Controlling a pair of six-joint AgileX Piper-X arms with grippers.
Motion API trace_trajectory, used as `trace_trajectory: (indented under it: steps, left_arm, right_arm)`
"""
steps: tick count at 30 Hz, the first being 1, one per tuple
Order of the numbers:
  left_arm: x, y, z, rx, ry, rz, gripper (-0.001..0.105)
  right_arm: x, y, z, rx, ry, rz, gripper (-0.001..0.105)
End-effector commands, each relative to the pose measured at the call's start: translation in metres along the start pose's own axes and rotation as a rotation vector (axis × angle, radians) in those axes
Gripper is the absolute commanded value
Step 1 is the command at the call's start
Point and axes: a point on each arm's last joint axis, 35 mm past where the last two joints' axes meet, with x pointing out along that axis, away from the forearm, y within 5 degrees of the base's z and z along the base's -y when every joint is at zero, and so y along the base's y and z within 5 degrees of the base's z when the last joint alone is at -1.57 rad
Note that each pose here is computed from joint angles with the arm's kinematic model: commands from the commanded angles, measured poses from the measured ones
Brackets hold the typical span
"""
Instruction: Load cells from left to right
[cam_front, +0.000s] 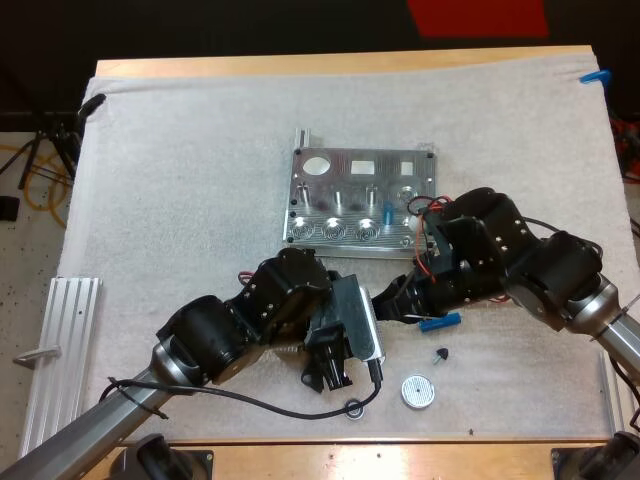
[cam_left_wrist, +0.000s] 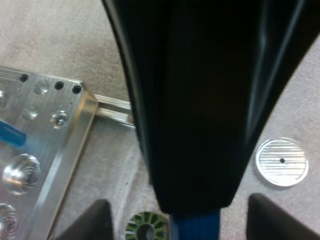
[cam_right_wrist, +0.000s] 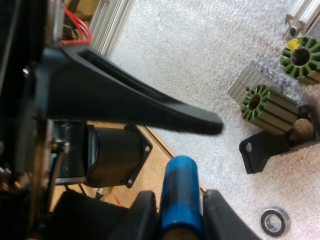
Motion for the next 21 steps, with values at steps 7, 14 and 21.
trace_trajectory:
  steps: [7,14,21]
  left_arm:
    - [-0.04,-0.006,-0.001,-0.006,-0.081,0.081,0.061]
    - [-0.07,-0.013,-0.012,-0.133,-0.124,0.109,0.061]
    - [-0.086,-0.015,-0.016,-0.223,-0.179,0.168,0.061]
  right_arm:
    - [0.0,-0.003,0.0,-0.028,-0.011,-0.094,0.0]
    - [-0.001,-0.006,0.0,-0.023,-0.016,-0.188,0.0]
    - [-0.004,-0.011,0.011,-0.019,0.004,-0.369,0.0]
